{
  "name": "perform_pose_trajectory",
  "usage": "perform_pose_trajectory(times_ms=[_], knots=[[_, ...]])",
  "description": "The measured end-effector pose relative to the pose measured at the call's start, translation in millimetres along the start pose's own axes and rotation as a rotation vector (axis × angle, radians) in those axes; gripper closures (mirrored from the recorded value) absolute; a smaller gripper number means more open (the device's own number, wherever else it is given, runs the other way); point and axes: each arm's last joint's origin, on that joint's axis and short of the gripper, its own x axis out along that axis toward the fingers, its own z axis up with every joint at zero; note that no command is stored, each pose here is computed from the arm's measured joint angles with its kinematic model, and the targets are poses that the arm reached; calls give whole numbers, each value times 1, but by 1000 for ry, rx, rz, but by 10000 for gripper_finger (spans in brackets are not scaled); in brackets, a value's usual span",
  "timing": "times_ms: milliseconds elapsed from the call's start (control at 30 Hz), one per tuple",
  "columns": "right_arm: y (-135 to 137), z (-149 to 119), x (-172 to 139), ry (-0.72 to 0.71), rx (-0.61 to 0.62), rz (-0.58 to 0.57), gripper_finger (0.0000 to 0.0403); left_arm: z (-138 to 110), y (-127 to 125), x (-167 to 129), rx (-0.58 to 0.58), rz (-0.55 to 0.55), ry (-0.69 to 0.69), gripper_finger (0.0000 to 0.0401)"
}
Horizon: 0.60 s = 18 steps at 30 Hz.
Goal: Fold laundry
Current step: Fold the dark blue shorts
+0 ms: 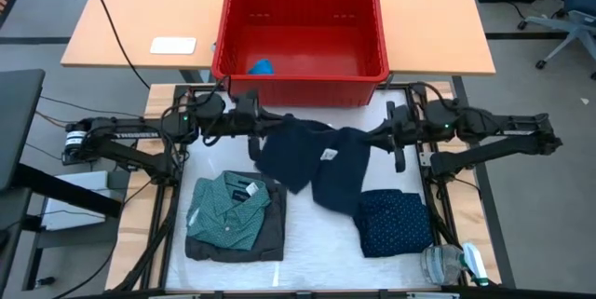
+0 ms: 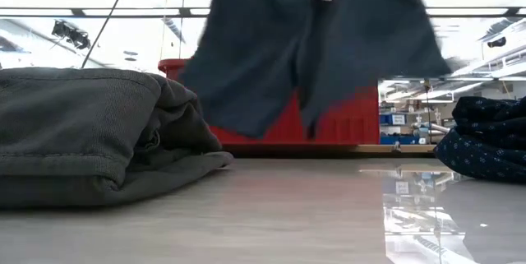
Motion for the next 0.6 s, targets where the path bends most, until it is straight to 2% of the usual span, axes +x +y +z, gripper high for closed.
perform_pose_trajectory(times_ms=[100, 267, 400, 500, 600], knots=[[3, -2, 1, 28, 85, 57, 385, 3, -6, -2, -123, -19, 8, 384], [4, -3, -1, 60, 147, 99, 385, 16, -19, -1, -141, -45, 6, 384], [-11, -14, -1, 170, 159, -30, 385, 7, -19, 8, -172, 59, 47, 383], [-26, -19, -3, 232, 199, -142, 385, -8, -16, 23, -255, 104, 93, 383], [-39, -19, -7, 232, 266, -221, 385, -22, -18, 35, -353, 114, 136, 383]])
